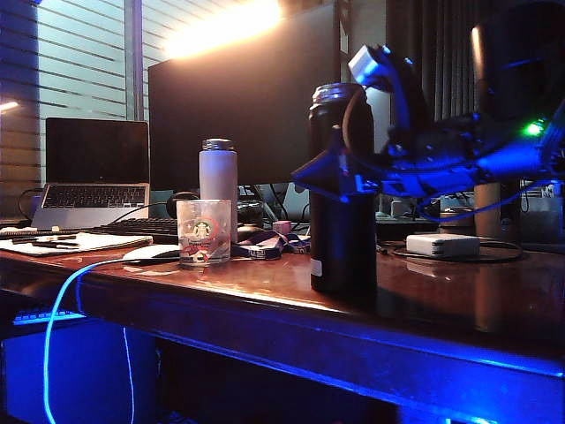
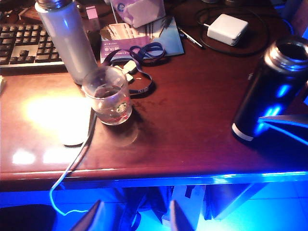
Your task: Pick up the black thermos, pour a little water from inside into the glass cup, then place the black thermos back on the table.
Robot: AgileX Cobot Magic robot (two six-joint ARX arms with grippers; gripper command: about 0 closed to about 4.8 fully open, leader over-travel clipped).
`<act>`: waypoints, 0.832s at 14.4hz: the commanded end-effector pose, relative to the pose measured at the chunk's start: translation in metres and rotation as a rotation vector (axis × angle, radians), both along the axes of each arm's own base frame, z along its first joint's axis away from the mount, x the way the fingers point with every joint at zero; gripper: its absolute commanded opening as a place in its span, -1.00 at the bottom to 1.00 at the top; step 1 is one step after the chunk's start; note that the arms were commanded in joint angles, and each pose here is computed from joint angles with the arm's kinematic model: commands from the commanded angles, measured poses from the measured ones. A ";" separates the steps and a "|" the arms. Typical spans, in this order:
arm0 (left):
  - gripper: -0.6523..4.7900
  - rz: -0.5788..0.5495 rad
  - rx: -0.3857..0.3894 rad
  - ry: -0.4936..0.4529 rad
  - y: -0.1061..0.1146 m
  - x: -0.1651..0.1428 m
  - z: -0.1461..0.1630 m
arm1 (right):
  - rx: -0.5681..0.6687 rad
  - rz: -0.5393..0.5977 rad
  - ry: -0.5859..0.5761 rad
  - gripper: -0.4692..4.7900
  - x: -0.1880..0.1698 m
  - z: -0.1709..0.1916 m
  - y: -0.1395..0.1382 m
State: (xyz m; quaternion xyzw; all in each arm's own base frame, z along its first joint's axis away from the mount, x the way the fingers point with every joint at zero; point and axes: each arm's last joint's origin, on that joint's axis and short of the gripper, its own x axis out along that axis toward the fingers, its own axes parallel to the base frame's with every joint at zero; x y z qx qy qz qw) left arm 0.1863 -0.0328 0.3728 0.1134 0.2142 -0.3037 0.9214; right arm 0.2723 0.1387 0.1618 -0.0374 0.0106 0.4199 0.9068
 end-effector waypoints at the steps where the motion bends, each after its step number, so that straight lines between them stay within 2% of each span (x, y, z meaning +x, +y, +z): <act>1: -0.07 -0.004 -0.004 -0.014 0.000 0.000 0.002 | 0.010 -0.045 -0.018 1.00 0.002 0.003 0.000; 5: -0.07 -0.004 -0.004 -0.013 0.000 0.000 0.002 | 0.008 -0.074 -0.018 1.00 0.002 0.003 -0.001; 7: -0.07 -0.004 -0.004 -0.013 0.000 0.000 0.002 | -0.003 -0.071 0.006 0.79 0.002 0.000 -0.001; 8: -0.07 -0.004 -0.004 -0.013 0.000 0.000 0.002 | -0.009 -0.071 0.017 0.77 0.002 -0.001 -0.001; 12: -0.07 -0.004 -0.004 -0.013 0.000 0.000 0.002 | -0.013 -0.067 0.032 0.86 0.002 -0.002 -0.001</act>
